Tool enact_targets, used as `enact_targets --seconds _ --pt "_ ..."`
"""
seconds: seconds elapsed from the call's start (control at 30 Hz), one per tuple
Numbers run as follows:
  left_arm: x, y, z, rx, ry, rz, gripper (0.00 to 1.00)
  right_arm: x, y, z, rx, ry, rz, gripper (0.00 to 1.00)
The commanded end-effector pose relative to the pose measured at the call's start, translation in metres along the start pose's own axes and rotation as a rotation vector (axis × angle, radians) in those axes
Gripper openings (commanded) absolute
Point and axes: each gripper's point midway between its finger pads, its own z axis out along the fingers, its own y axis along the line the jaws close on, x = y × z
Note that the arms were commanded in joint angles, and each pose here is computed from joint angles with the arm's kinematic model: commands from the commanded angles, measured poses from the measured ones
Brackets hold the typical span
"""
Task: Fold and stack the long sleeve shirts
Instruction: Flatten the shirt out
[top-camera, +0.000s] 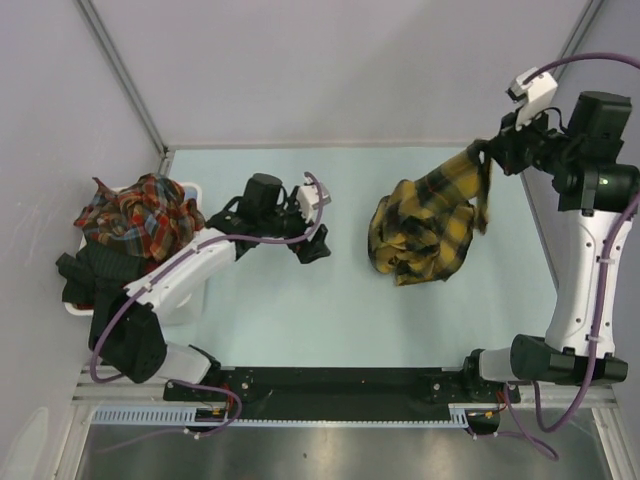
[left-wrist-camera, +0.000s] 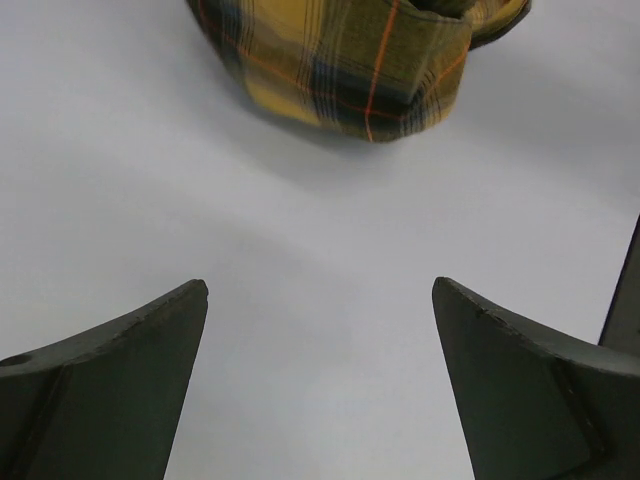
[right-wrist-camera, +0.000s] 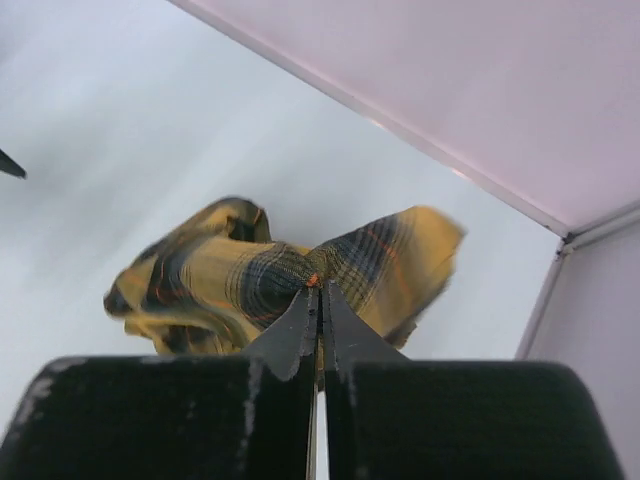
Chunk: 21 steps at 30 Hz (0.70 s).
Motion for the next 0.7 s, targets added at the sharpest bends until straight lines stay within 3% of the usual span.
enact_targets --seconds 0.0,0.27,0.4,0.5,0.53,0.6,0.63,0.67 --pt "-0.044 -0.016 0.043 0.048 -0.147 0.143 0.99 -0.01 -0.012 -0.019 0.028 -0.031 -0.009 0.0" --pt "-0.067 -0.068 0.127 0.261 -0.162 0.084 0.99 -0.064 -0.037 -0.058 0.176 -0.173 -0.029 0.0" --pt "-0.082 -0.076 0.159 0.264 -0.202 0.128 0.99 -0.089 -0.042 -0.078 0.244 -0.253 -0.038 0.0" --pt "-0.091 -0.066 0.171 0.246 -0.205 0.091 0.62 -0.106 -0.049 -0.089 0.294 -0.305 -0.05 0.0" --pt "-0.101 -0.064 0.166 0.242 -0.223 0.087 0.36 -0.111 -0.05 -0.093 0.31 -0.322 -0.05 0.0" --pt "-0.11 -0.045 0.151 0.214 -0.248 0.063 0.08 -0.12 -0.059 -0.1 0.358 -0.353 -0.061 0.0" --pt "-0.121 -0.026 0.133 0.171 -0.279 0.044 0.0 -0.123 -0.062 -0.101 0.368 -0.364 -0.059 0.0" --pt "-0.126 -0.016 0.121 0.148 -0.287 0.034 0.0 -0.129 -0.064 -0.104 0.378 -0.384 -0.056 0.0"
